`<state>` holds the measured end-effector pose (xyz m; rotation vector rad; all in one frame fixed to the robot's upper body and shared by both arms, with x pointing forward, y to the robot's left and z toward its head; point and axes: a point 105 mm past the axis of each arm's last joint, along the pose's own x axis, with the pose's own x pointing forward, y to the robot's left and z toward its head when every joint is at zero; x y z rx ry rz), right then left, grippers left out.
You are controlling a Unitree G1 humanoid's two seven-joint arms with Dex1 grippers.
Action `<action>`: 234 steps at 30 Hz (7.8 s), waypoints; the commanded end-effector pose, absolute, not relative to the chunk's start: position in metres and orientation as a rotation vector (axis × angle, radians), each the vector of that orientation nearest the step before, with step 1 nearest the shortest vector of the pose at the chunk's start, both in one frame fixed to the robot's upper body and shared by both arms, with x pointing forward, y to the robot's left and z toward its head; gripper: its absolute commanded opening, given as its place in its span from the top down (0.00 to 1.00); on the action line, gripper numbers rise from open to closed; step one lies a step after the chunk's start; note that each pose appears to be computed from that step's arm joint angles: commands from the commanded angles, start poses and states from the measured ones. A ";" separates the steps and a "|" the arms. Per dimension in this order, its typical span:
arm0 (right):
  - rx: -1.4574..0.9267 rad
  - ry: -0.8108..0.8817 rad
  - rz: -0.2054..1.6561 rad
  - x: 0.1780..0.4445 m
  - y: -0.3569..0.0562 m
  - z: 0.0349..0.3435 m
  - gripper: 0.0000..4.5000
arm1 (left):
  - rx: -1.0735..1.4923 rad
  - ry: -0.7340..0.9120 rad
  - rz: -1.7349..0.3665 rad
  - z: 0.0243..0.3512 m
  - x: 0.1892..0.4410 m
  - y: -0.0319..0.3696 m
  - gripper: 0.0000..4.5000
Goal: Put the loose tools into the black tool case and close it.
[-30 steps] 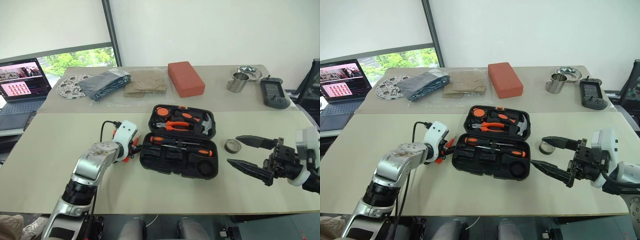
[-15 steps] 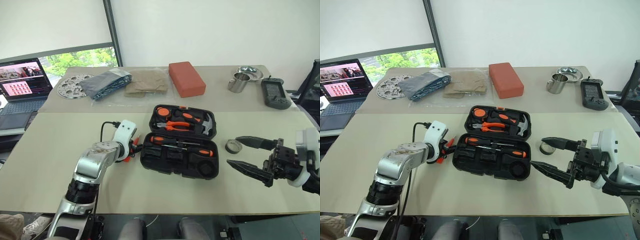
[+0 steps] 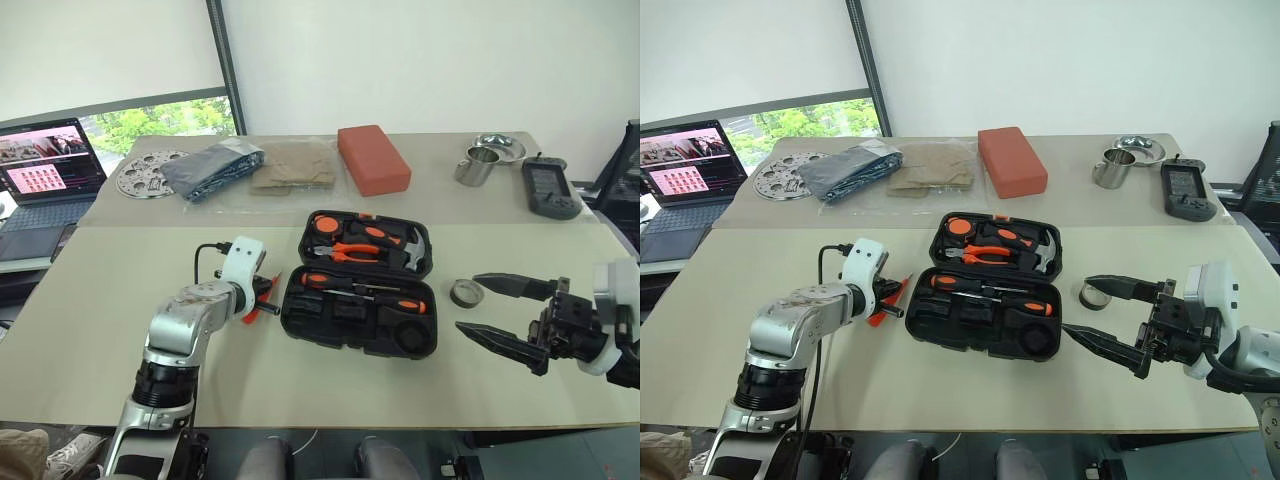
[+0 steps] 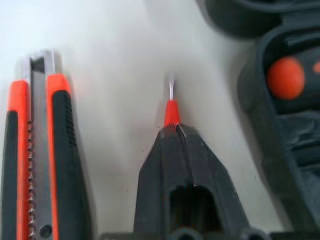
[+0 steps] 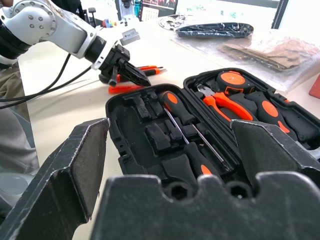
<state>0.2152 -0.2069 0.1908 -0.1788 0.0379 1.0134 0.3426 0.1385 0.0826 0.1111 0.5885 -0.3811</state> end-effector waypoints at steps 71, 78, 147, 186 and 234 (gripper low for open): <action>-0.207 -0.031 0.950 0.209 -0.214 0.199 0.00 | 0.846 0.116 -1.539 0.144 0.337 0.081 0.90; -0.205 -0.032 0.930 0.204 -0.215 0.197 0.00 | 0.879 0.156 -1.607 0.134 0.341 0.063 0.90; -0.223 -0.023 0.945 0.210 -0.214 0.198 0.00 | 0.826 0.273 -1.497 0.121 0.342 0.060 0.11; -0.203 0.042 0.856 0.289 -0.170 0.144 0.00 | 0.365 0.250 -1.105 0.163 0.292 0.174 0.11; -0.195 -0.117 1.162 0.249 -0.156 0.186 0.00 | 0.147 0.492 -0.303 0.062 0.339 0.191 0.17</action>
